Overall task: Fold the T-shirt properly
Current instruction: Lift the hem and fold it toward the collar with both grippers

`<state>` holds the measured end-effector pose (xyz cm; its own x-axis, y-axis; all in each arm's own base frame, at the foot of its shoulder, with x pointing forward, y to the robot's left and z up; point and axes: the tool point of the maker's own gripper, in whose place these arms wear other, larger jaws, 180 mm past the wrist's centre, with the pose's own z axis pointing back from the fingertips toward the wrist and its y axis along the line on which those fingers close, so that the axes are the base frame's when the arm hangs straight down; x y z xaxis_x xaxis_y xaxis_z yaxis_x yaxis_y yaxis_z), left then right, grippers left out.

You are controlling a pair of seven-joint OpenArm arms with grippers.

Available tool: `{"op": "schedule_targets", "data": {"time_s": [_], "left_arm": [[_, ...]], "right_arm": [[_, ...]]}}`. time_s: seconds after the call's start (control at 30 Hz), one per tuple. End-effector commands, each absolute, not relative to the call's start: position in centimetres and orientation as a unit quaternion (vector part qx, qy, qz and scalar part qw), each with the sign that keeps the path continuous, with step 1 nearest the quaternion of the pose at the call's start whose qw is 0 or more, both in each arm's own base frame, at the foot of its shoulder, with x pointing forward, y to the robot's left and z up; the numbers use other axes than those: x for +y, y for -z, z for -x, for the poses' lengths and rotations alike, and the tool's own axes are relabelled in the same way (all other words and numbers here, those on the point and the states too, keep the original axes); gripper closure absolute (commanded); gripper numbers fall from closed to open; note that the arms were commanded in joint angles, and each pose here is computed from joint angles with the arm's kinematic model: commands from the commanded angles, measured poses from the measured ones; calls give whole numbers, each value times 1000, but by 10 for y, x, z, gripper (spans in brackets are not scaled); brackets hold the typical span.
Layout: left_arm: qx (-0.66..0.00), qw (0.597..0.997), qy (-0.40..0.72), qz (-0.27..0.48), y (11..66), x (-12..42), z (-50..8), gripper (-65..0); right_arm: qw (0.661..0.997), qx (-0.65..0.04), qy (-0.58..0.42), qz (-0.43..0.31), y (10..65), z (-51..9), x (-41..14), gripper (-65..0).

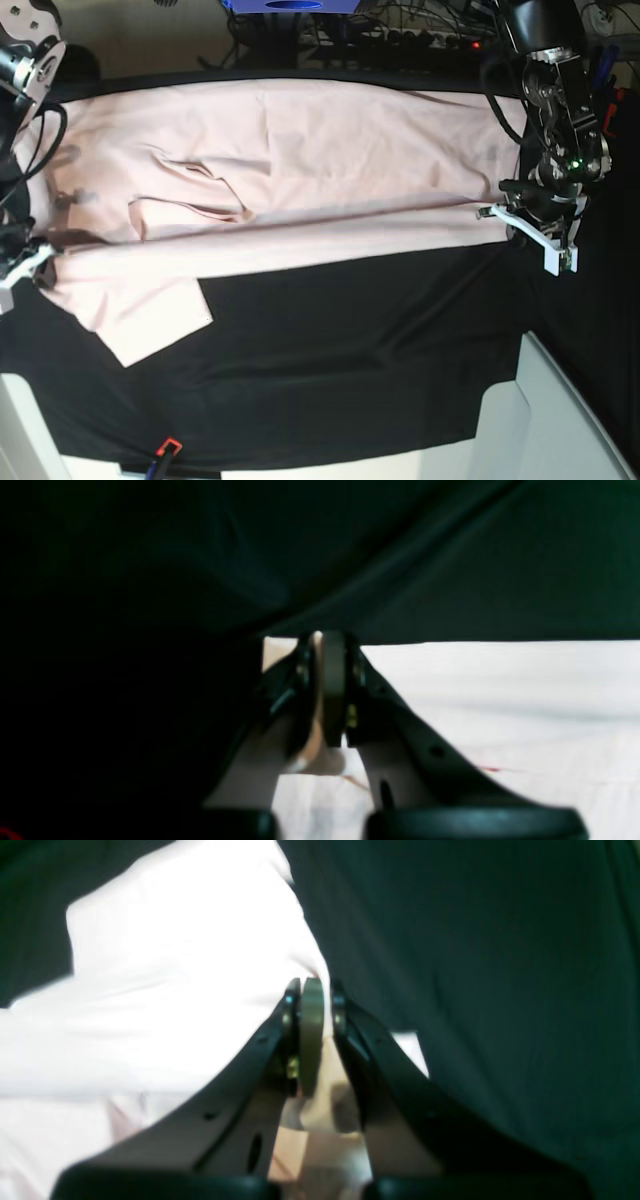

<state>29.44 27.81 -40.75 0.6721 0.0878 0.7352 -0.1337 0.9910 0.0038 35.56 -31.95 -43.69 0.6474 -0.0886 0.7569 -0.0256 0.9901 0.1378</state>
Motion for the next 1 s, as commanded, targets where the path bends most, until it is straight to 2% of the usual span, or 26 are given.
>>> {"op": "schedule_targets", "data": {"time_s": [0.0, 0.37, 0.67, 0.97], "left_arm": [[-429, 901, -53, -40, 388, 284, -303, 0], [-385, 922, -22, -28, 416, 262, -267, 0], [-382, 923, -18, -37, 416, 270, -265, 0], [-384, 922, -13, -43, 412, 275, -267, 0]], "right_arm": [[889, -453, 20, -56, 414, -370, -333, 0], [905, -420, 23, -59, 442, -338, -329, 0], [914, -402, 23, -54, 453, -319, -334, 0], [917, -397, -3, -28, 437, -318, -340, 0]]}}
